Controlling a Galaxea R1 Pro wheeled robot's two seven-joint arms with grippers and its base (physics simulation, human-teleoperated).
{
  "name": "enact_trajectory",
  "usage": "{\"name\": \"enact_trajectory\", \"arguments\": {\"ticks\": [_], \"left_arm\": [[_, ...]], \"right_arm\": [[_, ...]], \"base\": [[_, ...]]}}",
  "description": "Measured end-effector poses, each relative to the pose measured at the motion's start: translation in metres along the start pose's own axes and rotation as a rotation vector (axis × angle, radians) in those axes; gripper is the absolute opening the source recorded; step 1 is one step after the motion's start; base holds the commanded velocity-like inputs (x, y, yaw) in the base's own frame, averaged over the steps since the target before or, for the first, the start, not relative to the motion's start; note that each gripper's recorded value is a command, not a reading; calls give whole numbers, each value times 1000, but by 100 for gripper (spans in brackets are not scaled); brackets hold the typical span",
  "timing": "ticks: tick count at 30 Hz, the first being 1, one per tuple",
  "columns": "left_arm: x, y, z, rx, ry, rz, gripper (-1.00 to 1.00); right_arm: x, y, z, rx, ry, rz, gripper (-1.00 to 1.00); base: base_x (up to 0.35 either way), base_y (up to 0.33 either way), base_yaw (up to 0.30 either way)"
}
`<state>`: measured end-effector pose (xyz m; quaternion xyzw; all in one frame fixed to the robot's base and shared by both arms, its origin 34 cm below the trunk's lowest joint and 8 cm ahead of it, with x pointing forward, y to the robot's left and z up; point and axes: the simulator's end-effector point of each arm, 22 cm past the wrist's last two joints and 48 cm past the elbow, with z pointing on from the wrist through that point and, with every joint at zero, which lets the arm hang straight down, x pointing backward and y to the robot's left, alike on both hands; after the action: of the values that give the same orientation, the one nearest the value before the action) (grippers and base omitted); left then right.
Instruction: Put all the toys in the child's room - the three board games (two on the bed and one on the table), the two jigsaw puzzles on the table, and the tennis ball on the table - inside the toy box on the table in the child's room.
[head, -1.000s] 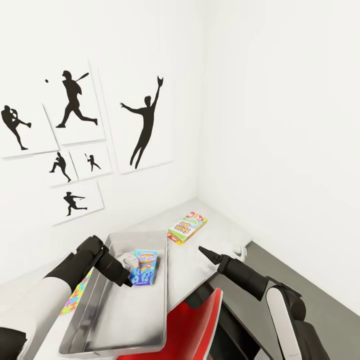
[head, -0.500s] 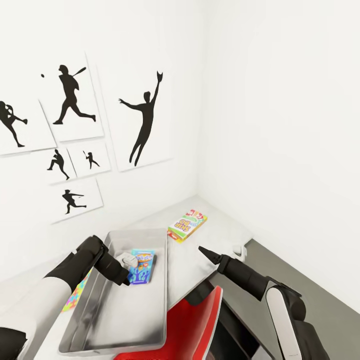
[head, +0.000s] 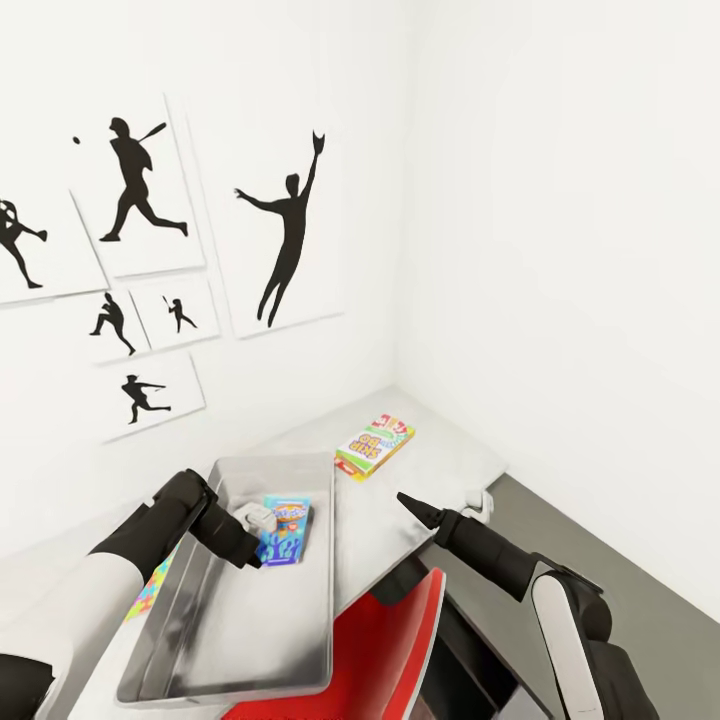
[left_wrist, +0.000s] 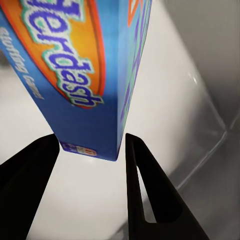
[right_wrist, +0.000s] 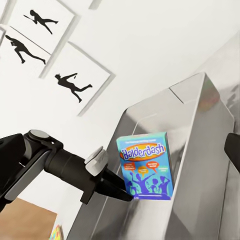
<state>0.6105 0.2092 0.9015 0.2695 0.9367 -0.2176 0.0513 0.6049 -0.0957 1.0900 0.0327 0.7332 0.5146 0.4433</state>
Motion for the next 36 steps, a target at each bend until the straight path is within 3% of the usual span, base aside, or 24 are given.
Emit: {"name": "enact_trajectory", "arguments": {"ticks": [4, 8, 13, 36], "left_arm": [[-1, 1, 1, 1, -2, -2, -100], [-17, 6, -12, 5, -51, -20, -100], [-23, 8, -17, 4, -72, -26, -100], [-28, 16, -17, -43, -79, -26, -100]], "right_arm": [[1, -2, 0, 1, 2, 3, 100], [2, -3, 1, 2, 4, 6, 100], [2, -3, 1, 2, 4, 6, 100], [2, -3, 1, -2, 3, 6, 100]], "base": [[0, 0, 0], [0, 0, 0], [0, 0, 0], [0, 0, 0]]}}
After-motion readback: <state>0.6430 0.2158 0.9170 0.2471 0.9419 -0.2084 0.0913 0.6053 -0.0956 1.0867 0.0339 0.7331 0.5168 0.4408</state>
